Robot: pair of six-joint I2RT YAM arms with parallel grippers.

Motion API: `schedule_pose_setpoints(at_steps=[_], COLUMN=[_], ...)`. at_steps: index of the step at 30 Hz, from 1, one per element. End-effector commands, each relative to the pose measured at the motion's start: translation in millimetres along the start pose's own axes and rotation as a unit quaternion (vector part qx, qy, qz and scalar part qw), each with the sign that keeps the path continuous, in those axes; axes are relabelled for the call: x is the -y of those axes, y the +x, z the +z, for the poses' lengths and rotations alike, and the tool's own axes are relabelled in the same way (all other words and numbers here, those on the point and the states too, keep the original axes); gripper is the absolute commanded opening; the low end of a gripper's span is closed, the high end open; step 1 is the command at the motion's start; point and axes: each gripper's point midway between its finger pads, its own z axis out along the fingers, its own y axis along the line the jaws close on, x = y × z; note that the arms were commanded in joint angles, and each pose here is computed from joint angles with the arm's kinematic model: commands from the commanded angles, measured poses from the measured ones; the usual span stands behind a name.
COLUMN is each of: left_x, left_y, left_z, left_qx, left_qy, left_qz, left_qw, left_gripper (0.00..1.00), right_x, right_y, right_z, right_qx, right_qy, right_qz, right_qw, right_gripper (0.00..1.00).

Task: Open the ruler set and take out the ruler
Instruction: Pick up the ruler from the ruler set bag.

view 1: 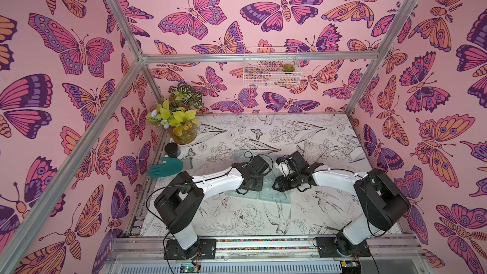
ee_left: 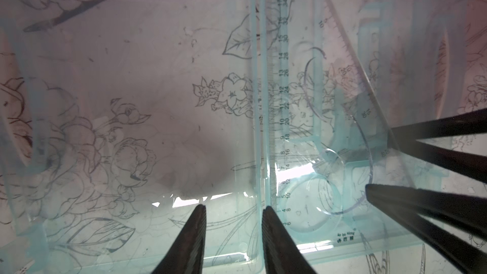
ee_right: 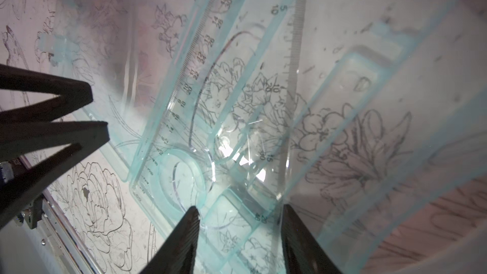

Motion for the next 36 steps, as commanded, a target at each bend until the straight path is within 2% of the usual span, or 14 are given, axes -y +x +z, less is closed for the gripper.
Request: schedule_pose_setpoints(at_steps=[1, 6, 23, 36], left_x=[0.1, 0.7, -3.7, -3.2], left_y=[2.2, 0.7, 4.3, 4.9], left_z=[2.0, 2.1, 3.3, 5.4], left_qx=[-0.004, -0.002, -0.004, -0.005], left_qy=[-0.002, -0.002, -0.008, -0.008], left_qz=[0.005, 0.005, 0.008, 0.009], left_qw=[1.0, 1.0, 1.0, 1.0], left_gripper=[0.38, 0.38, 0.39, 0.38], right_x=[-8.1, -18.2, -47.0, -54.4], right_y=[6.9, 14.0, 4.3, -5.1], right_z=[2.3, -4.9, -8.6, -1.7], right_qx=[-0.022, -0.035, -0.015, 0.008], right_qy=[-0.021, -0.045, -0.131, -0.167], right_qz=[-0.009, -0.007, 0.025, 0.058], right_qw=[0.999, 0.998, 0.991, 0.984], right_gripper=[0.51, 0.49, 0.46, 0.35])
